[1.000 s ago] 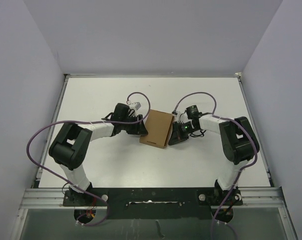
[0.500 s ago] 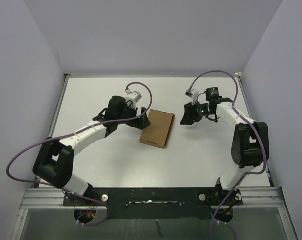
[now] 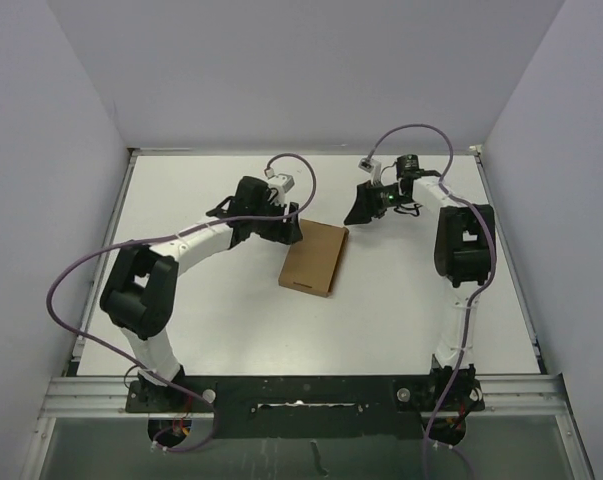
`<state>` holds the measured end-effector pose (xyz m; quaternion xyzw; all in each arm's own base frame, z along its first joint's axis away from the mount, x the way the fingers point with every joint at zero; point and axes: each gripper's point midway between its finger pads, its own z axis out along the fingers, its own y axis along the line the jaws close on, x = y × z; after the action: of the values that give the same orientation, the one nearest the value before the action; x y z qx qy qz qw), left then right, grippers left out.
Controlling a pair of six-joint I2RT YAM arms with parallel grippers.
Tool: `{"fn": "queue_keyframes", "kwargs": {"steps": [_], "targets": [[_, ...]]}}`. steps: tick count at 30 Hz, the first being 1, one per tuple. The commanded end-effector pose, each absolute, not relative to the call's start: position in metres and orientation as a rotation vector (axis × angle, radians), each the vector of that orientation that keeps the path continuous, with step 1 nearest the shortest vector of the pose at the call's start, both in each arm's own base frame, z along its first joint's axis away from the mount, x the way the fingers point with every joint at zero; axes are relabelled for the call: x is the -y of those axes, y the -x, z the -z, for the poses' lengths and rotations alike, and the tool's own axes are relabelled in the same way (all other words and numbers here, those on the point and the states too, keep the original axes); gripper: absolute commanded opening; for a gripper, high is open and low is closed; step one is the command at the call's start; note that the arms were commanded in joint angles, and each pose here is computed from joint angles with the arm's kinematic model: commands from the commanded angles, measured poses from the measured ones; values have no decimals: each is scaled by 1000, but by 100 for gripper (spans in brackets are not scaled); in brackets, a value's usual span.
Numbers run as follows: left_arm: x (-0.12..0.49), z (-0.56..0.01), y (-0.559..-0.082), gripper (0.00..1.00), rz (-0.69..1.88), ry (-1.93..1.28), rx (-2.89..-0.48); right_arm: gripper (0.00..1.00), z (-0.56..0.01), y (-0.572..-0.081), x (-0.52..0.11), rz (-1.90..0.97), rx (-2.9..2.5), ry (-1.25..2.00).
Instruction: Fold the paper box
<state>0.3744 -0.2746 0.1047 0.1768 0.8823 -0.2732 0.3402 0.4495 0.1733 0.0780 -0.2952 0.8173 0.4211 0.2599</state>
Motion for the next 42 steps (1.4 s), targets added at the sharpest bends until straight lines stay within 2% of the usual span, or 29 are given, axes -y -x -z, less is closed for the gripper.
{"fn": "queue_keyframes", "kwargs": {"steps": [1,6,9,28,31,34,37,42], "targets": [[275,-92,-392,64,724,-497,-2364,61,-97,-451,-188,-1259,-2162,789],[279,-90,-396,70,877,-446,-2371,62,-90,-447,-197,-1323,-2201,747],[274,-89,-394,74,912,-406,-2362,67,-86,-444,-193,-1297,-2240,725],[266,-92,-366,79,996,-38,-2364,65,-45,-411,-201,-1205,-2534,473],[267,-93,-365,79,1017,-21,-2361,61,-41,-410,-204,-1181,-2556,458],[265,-92,-364,79,997,1,-2374,47,-33,-410,-200,-1152,-2585,416],[262,-90,-359,79,993,13,-2380,37,-27,-410,-192,-1174,-2594,356],[264,-87,-346,84,1073,59,-2390,31,-23,-407,-181,-1246,-2585,288]]}}
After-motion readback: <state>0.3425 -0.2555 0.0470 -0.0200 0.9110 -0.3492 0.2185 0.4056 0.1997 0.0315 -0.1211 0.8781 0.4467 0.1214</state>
